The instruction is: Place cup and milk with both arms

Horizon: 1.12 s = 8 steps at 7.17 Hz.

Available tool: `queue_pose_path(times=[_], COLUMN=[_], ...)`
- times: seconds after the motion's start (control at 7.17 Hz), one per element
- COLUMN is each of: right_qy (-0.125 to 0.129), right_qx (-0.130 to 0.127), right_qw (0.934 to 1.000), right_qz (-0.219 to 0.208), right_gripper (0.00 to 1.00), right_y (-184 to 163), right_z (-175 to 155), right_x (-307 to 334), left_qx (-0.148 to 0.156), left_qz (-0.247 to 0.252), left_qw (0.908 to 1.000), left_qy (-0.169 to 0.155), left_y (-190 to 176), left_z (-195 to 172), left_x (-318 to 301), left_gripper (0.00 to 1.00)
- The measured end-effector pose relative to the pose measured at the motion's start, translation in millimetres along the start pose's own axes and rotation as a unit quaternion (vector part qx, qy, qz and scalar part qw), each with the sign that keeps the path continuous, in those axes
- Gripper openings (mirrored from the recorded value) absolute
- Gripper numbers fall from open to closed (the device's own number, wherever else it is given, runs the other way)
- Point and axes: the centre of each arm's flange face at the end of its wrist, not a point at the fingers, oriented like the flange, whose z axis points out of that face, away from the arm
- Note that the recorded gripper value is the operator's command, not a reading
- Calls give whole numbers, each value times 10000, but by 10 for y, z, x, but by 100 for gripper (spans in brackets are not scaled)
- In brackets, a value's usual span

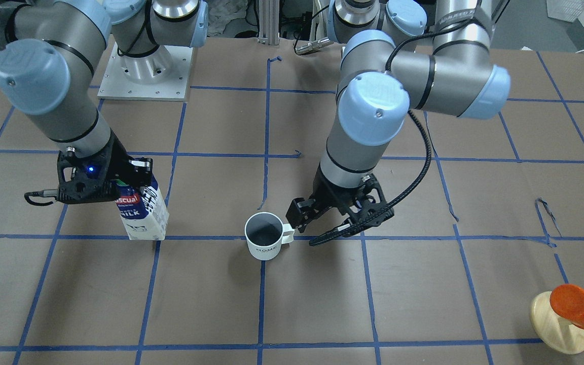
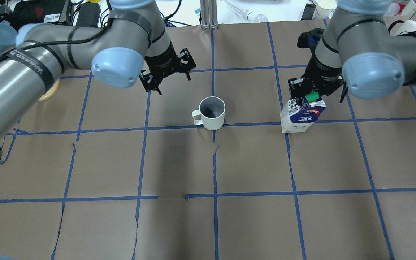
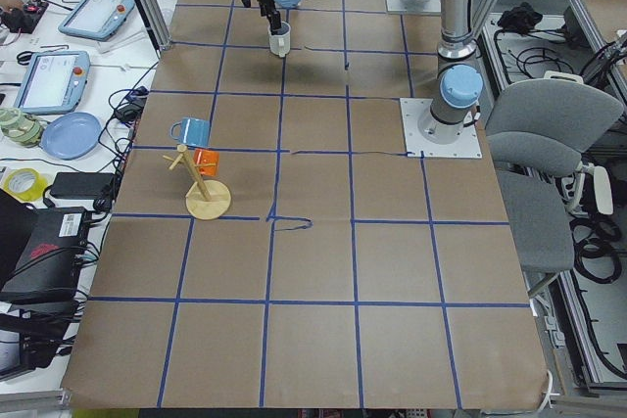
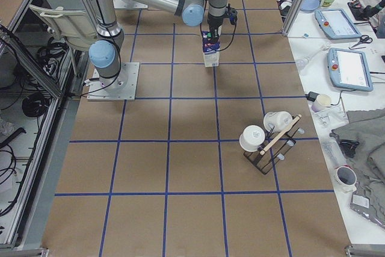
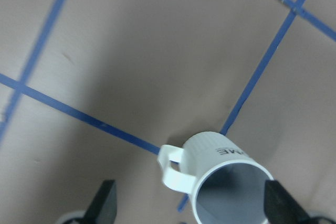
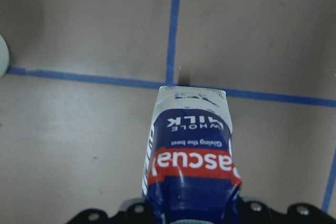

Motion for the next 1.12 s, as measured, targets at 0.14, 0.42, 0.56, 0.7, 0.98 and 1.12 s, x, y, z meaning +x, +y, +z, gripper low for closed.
queue_pose_path(times=[0.14,0.42,0.56,0.7,0.98,1.12], right_qy=[-57,-119,-181,-252,-292,-293], right_qx=[48,57,40,18,-24,-35], right_qw=[9999,9996,9993,9992,9992,9993], right_qz=[133,266,314,306,259,244], right_gripper=[34,34,34,35,45,66], right_y=[-247,-486,-498,-476,-440,-438], right_z=[12,134,174,198,240,255], right_x=[-271,-843,-1052,-1215,-1346,-1360], left_qx=[78,78,62,34,18,6], left_qz=[251,405,607,784,919,930], left_qw=[9996,9990,9980,9968,9955,9950], left_qy=[-96,-160,-159,-181,-228,-354], left_y=[-146,-271,-262,-214,-97,-53], left_z=[-274,-670,-833,-966,-1125,-1114], left_x=[-223,-673,-839,-958,-1072,-1141], left_gripper=[100,100,100,100,100,100])
